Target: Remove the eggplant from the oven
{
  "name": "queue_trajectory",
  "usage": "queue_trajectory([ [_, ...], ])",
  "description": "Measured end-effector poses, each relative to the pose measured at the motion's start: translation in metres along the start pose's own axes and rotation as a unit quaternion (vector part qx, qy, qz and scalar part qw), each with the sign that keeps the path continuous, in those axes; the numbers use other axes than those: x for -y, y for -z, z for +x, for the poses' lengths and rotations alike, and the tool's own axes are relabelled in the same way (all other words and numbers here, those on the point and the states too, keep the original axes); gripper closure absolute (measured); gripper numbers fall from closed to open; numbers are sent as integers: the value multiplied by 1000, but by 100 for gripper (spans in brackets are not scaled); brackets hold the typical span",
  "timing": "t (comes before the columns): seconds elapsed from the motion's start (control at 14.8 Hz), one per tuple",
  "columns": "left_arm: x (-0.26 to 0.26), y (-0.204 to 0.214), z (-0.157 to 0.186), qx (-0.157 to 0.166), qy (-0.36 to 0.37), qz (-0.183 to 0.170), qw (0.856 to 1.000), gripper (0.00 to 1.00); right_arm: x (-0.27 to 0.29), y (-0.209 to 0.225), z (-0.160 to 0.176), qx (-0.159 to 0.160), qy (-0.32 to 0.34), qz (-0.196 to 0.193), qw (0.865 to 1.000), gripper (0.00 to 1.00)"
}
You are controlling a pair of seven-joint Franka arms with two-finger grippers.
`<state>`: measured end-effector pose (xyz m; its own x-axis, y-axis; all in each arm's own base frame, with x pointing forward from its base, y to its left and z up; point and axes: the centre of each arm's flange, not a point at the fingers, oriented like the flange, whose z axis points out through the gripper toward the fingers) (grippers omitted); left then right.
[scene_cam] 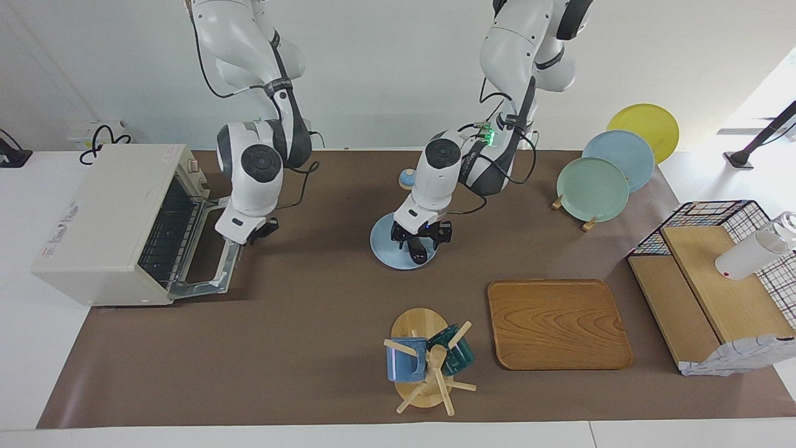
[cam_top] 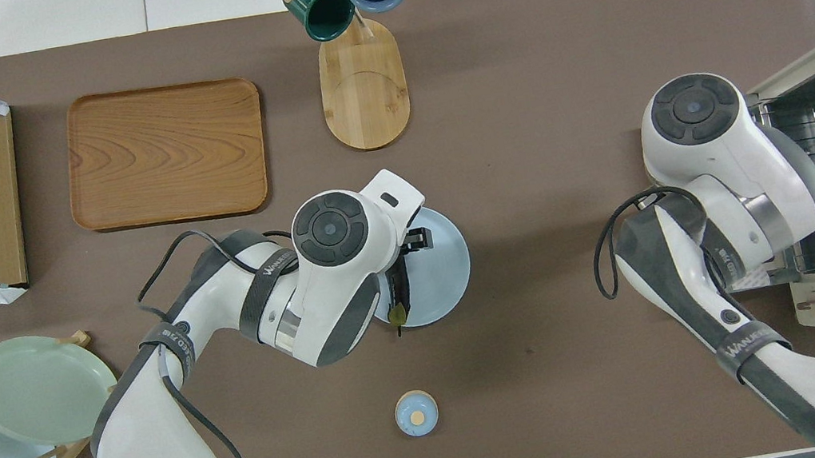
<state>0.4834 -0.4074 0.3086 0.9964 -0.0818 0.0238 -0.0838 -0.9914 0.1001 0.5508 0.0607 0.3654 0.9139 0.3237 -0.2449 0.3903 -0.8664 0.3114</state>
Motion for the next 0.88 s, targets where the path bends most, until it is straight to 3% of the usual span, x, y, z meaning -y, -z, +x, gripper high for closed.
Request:
queue_trajectory([
  [0.61, -7, -9, -14, 10, -6, 6, 1000, 4, -102, 47, -52, 21, 2, -7, 1000, 81],
  [0.81, -6, -10, -15, 10, 0, 7, 1000, 19, -108, 62, -65, 24, 5, -8, 1000, 81],
  [0.88, -6, -9, -15, 10, 1, 7, 1000, 30, -111, 69, -71, 23, 7, -8, 1000, 80],
])
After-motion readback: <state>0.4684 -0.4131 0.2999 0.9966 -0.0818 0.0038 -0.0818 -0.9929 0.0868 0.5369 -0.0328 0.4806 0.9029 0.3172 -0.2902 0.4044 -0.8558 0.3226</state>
